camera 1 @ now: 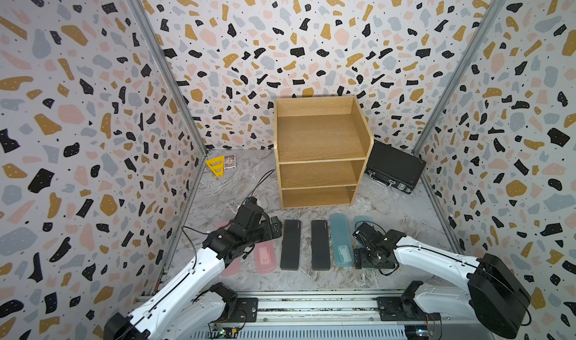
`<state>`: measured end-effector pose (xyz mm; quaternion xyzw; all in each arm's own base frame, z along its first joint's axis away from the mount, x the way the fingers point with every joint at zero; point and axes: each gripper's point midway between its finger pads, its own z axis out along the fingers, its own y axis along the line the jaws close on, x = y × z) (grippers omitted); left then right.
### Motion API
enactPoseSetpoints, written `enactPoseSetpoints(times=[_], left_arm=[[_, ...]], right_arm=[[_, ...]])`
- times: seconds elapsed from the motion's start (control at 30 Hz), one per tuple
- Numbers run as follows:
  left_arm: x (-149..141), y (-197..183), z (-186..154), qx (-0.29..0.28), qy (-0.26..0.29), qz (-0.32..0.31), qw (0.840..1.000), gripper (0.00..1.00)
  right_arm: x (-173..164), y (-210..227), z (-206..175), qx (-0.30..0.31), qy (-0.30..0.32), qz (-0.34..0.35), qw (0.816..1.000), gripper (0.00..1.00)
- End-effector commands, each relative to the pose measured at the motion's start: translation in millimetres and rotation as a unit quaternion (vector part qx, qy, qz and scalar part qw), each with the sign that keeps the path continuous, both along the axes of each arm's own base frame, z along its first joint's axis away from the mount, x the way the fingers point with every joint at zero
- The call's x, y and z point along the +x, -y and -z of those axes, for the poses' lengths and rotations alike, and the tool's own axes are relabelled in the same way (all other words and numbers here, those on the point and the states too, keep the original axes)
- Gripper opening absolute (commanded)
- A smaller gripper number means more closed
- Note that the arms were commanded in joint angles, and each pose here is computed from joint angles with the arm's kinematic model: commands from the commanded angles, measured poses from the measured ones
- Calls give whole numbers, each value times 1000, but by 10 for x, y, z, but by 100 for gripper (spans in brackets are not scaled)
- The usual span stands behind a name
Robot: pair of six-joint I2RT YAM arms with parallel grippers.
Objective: Place the pencil cases on the shelf according to color
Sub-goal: Pick up the pencil case from the center of the board.
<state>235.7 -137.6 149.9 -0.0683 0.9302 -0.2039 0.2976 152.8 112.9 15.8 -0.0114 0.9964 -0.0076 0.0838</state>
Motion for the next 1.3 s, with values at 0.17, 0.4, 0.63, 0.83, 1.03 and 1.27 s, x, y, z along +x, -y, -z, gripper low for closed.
enactPoseSetpoints(times=[0.17, 0.4, 0.63, 0.83, 1.03, 1.27], left_arm=[[44, 4, -149, 3, 23, 1, 1000, 100], [37, -3, -204, 2, 27, 0, 1000, 100], [31, -38, -212, 12, 28, -3, 1000, 100], [25, -17, -212, 6, 25, -3, 1000, 100], [10, 9, -241, 1, 27, -1, 1000, 100], [-13, -18, -282, 2, 27, -11, 1000, 100]], right_arm=[[-17, 71, 75, -28, -8, 3, 1000, 84], [2, 76, 69, -28, -1, 1, 1000, 69], [25, 169, -128, -42, 24, -8, 999, 53], [-1, 168, -364, -16, 46, -10, 999, 43], [-70, 153, -600, 11, 50, -15, 999, 41], [-201, 57, -910, 57, 52, -38, 996, 36]])
